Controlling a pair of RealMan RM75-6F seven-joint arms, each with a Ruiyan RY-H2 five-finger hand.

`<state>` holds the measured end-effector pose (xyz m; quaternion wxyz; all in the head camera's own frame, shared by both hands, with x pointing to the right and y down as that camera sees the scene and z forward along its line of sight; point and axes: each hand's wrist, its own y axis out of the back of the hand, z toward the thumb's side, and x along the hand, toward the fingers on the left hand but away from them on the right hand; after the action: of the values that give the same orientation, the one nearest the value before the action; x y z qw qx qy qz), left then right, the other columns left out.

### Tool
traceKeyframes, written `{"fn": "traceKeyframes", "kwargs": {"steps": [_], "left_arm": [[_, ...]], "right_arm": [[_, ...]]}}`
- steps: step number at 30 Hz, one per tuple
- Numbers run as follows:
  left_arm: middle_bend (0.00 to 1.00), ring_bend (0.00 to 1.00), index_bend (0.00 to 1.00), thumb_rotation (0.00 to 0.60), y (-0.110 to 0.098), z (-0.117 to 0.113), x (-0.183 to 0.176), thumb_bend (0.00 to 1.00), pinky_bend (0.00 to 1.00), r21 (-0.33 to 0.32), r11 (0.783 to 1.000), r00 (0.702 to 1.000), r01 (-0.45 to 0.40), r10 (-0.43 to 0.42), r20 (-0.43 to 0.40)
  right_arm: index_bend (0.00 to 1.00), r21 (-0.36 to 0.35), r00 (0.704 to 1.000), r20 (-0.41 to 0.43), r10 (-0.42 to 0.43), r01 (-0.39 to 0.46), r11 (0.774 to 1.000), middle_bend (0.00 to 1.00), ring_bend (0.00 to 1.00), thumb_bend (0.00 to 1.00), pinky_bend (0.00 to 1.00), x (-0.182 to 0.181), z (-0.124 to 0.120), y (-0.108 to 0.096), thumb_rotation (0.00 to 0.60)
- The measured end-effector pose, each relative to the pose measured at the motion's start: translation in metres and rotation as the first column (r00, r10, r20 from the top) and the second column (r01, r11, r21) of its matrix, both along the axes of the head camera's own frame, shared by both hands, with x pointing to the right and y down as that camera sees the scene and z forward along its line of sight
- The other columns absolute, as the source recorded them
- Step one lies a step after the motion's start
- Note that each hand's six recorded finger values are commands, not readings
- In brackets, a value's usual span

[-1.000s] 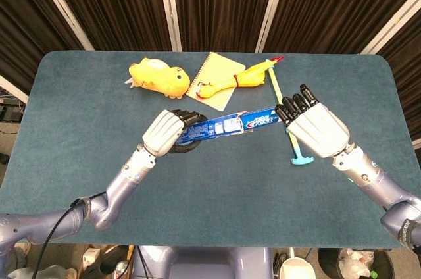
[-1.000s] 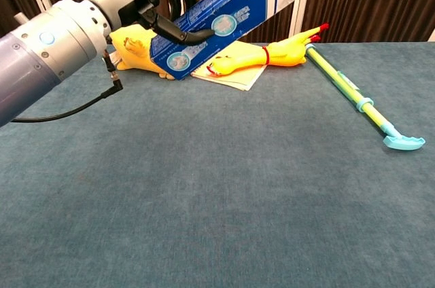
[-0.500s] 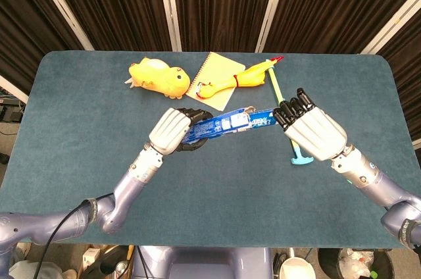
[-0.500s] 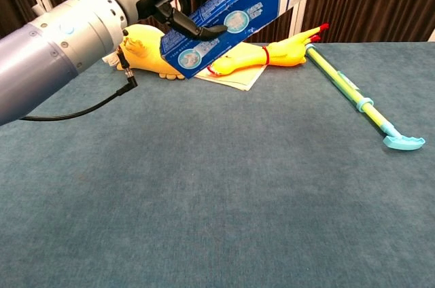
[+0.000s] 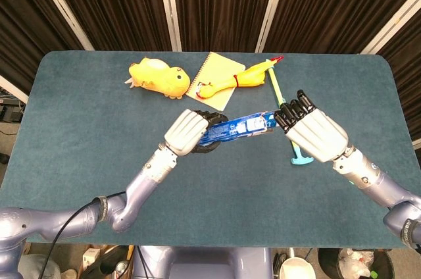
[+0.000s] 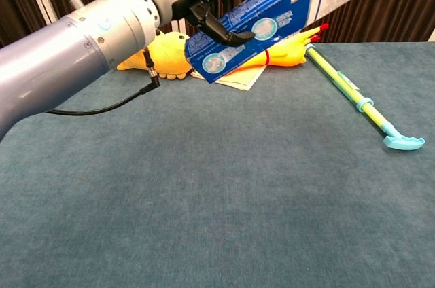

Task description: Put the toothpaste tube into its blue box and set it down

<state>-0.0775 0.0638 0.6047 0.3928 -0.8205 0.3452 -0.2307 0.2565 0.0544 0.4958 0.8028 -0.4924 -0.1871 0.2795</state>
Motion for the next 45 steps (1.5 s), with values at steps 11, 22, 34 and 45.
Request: {"fn": "traceKeyframes", "kwargs": {"steps": [11, 22, 34, 45], "left_arm": [[0.59, 0.56, 0.46, 0.6, 0.001, -0.006, 0.015, 0.48, 0.62, 0.044, 0.999, 0.999, 0.003, -0.001, -0.038], [0.6, 0.56, 0.46, 0.6, 0.0, -0.005, 0.03, 0.48, 0.62, 0.07, 0.997, 0.996, 0.018, -0.012, -0.085], [0.6, 0.56, 0.46, 0.6, 0.002, -0.001, 0.046, 0.48, 0.62, 0.082, 0.996, 0.992, 0.032, -0.021, -0.127], [0.59, 0.56, 0.46, 0.6, 0.0, -0.003, 0.053, 0.48, 0.62, 0.1, 0.992, 0.979, 0.07, -0.049, -0.199]], "right_arm": [[0.75, 0.002, 1.0, 0.014, -0.003, 0.003, 1.0, 0.69, 0.57, 0.45, 0.41, 0.003, -0.003, 0.0, 0.6], [0.75, 0.023, 1.0, 0.025, -0.001, 0.001, 1.0, 0.69, 0.57, 0.45, 0.41, 0.006, -0.011, -0.002, 0.6], [0.54, 0.067, 1.0, 0.027, -0.014, 0.012, 0.998, 0.63, 0.44, 0.45, 0.37, 0.009, -0.02, -0.002, 0.6], [0.31, 0.123, 0.998, 0.064, 0.012, -0.019, 0.992, 0.51, 0.29, 0.43, 0.27, 0.02, -0.028, -0.003, 0.6]]}}
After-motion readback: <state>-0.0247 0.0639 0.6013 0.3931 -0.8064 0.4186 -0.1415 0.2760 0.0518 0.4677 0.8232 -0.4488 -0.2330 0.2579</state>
